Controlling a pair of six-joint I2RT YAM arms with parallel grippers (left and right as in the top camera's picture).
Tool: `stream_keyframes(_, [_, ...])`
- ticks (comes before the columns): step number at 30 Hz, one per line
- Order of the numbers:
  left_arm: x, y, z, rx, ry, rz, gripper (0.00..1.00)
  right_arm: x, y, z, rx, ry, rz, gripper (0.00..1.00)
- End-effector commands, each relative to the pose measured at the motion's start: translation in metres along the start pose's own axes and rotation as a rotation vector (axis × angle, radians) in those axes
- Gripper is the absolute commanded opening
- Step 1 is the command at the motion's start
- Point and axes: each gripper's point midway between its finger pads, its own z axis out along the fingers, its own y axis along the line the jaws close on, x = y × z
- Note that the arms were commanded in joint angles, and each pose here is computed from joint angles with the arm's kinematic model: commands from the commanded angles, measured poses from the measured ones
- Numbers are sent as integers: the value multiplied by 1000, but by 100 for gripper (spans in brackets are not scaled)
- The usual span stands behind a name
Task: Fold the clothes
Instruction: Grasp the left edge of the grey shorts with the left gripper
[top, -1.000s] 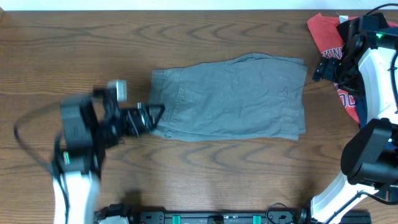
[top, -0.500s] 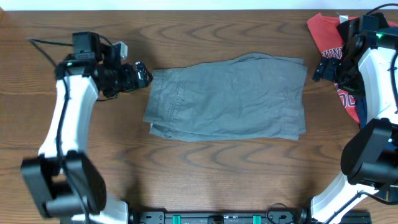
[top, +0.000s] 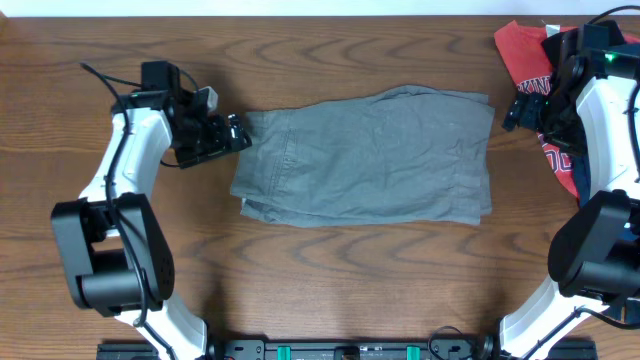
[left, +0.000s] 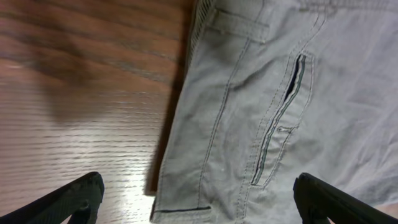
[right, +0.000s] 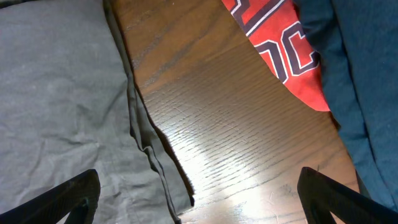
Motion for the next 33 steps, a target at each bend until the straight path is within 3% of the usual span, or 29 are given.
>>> stream_keyframes(1, [16,1,22,-8,80,26,98,-2,0,-1,-1,-5,15,99])
stream_keyframes(17, [48,8,69,-17,254,25,98,-2,0,-1,-1,-5,15,99])
stream_keyframes(28, [72,-16,93,-21,346,96,99,-2,0,-1,-1,-5,15,99])
stream_keyframes(33, [76,-29,98,-19,352,138,85,-2,0,-1,-1,-5,15,99])
